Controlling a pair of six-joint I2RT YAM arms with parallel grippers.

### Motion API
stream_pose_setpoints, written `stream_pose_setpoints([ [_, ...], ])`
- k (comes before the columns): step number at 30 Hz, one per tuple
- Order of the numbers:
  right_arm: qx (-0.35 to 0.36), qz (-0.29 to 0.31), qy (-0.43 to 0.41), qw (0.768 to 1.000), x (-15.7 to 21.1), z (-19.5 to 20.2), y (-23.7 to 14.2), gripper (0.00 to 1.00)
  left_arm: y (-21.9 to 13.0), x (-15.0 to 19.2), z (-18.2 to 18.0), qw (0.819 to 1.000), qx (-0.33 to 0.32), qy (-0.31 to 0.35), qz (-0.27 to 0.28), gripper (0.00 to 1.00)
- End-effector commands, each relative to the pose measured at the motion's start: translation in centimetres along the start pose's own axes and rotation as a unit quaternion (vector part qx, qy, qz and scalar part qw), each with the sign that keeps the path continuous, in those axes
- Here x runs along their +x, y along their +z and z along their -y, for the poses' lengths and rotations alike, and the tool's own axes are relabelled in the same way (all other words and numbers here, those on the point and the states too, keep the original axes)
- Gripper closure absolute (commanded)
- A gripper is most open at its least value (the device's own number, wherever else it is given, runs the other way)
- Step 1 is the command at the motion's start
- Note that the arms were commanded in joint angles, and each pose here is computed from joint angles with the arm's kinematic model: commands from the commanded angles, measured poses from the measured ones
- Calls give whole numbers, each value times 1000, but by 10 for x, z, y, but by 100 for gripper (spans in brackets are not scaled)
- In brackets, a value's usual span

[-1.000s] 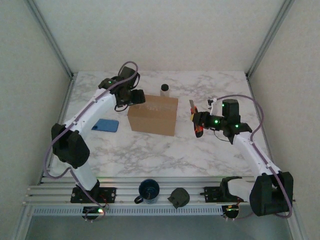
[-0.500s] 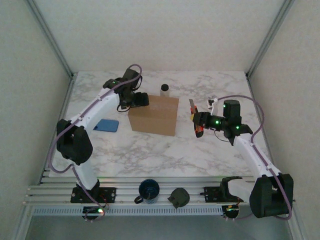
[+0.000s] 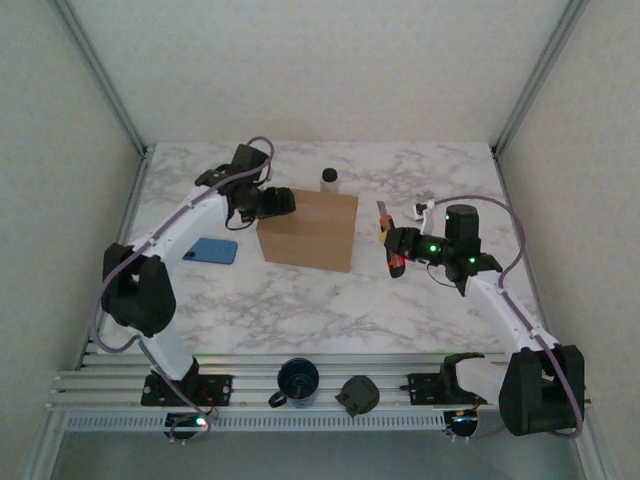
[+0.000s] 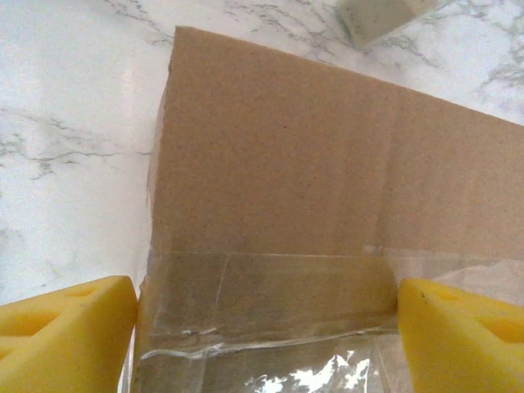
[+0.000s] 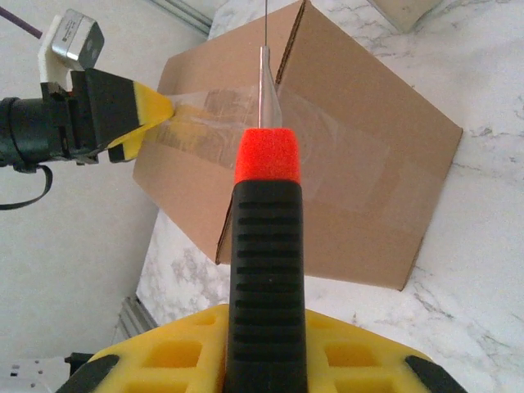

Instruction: Unpack the express box

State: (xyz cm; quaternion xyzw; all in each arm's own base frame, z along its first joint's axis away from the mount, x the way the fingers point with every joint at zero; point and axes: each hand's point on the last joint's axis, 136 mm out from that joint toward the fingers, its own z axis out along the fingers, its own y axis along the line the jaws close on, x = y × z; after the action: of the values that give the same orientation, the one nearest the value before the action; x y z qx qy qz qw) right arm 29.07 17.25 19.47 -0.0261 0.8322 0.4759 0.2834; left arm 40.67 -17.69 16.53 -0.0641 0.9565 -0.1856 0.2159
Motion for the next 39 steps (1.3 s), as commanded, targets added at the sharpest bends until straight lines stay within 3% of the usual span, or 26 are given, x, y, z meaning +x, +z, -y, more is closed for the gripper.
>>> stream_pose_setpoints([
  [1,-27,12,1,1000,-5,-4,3,100,11,21,-12,999,12,-9,-37,20],
  [18,-43,-30,36,998,7,-4,40,100,13,24,-19,999,15,-14,-36,20],
  [28,-42,-33,21,998,5,-19,36,100,13,26,-21,999,15,-17,-35,20],
  [39,-18,-38,36,998,4,-10,40,100,14,26,-21,999,15,-17,-35,20],
])
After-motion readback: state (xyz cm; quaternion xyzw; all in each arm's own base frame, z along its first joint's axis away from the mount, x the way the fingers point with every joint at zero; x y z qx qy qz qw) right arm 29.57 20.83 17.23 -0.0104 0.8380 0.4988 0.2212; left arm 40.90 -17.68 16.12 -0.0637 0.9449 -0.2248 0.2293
